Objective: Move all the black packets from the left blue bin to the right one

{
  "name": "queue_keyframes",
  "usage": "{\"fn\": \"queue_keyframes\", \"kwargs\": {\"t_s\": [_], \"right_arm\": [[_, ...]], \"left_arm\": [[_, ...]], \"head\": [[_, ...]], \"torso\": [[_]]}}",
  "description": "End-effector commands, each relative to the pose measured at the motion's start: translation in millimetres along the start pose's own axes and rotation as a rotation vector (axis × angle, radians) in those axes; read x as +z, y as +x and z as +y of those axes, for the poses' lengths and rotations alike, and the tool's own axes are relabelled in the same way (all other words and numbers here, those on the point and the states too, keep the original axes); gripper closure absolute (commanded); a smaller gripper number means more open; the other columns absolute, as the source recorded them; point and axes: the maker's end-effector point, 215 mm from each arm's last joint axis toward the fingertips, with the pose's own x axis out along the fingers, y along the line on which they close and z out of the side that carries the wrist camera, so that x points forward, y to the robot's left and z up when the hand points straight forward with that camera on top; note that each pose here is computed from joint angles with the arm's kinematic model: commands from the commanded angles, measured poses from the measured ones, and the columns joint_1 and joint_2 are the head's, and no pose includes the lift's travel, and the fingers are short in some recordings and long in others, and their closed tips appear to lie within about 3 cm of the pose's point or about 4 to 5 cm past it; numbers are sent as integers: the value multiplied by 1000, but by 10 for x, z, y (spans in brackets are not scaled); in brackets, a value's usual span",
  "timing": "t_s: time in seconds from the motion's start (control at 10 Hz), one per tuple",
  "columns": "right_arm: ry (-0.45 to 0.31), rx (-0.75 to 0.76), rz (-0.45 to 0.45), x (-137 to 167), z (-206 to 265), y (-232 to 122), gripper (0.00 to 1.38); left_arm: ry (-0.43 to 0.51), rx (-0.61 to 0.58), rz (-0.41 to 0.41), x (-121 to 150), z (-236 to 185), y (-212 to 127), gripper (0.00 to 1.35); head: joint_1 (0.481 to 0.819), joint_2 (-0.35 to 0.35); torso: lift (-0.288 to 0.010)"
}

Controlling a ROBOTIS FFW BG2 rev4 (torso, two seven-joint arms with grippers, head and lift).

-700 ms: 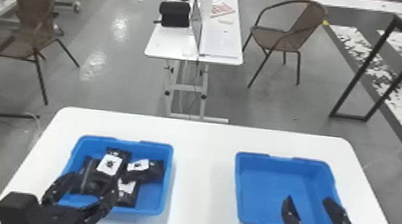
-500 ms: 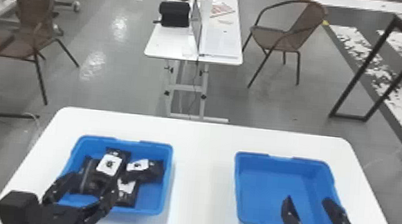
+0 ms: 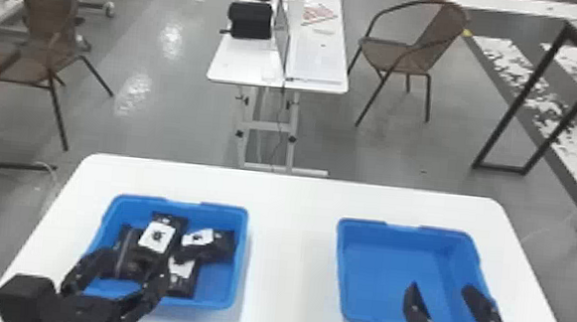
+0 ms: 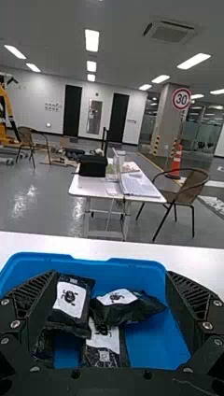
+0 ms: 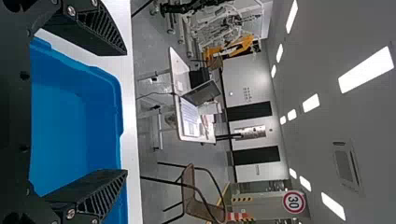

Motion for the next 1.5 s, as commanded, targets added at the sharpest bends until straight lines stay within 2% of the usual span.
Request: {"fn": "queue_keyframes", "kwargs": {"t_s": [0.0,0.2,0.3,0.5,0.7,0.9,1.1,1.3,1.4], "right_arm": [[4,-1,-1,0,4,0,124],[7,-3,-1,-6,0,-2,124],[11,-2,1,-19,-1,-6,124],[13,8,-3,-10,20,30,124],[18,11,-4,-14,33,51,124],[19,22,-12,14,55,111,124],[23,24,-16,21,52,139,124],[31,26,-13,-4,62,150,124],[33,28,-12,-11,66,152,124]], "left_arm": [[-2,2,-2,7,4,6,177],[19,45,53,-99,214,53,177],[13,60,128,-217,379,139,177],[64,95,217,-227,791,283,177],[41,82,258,-330,993,524,177],[8,60,334,-542,988,787,171],[33,20,422,-654,964,1060,174],[44,-19,477,-760,889,1287,174],[22,-63,519,-909,825,1355,177]], "head": [[695,-30],[695,-26],[695,-20],[695,13],[695,63],[695,90],[695,81],[695,70],[695,64]], "torso": [[0],[0],[0],[0],[0],[0],[0],[0],[0]]}}
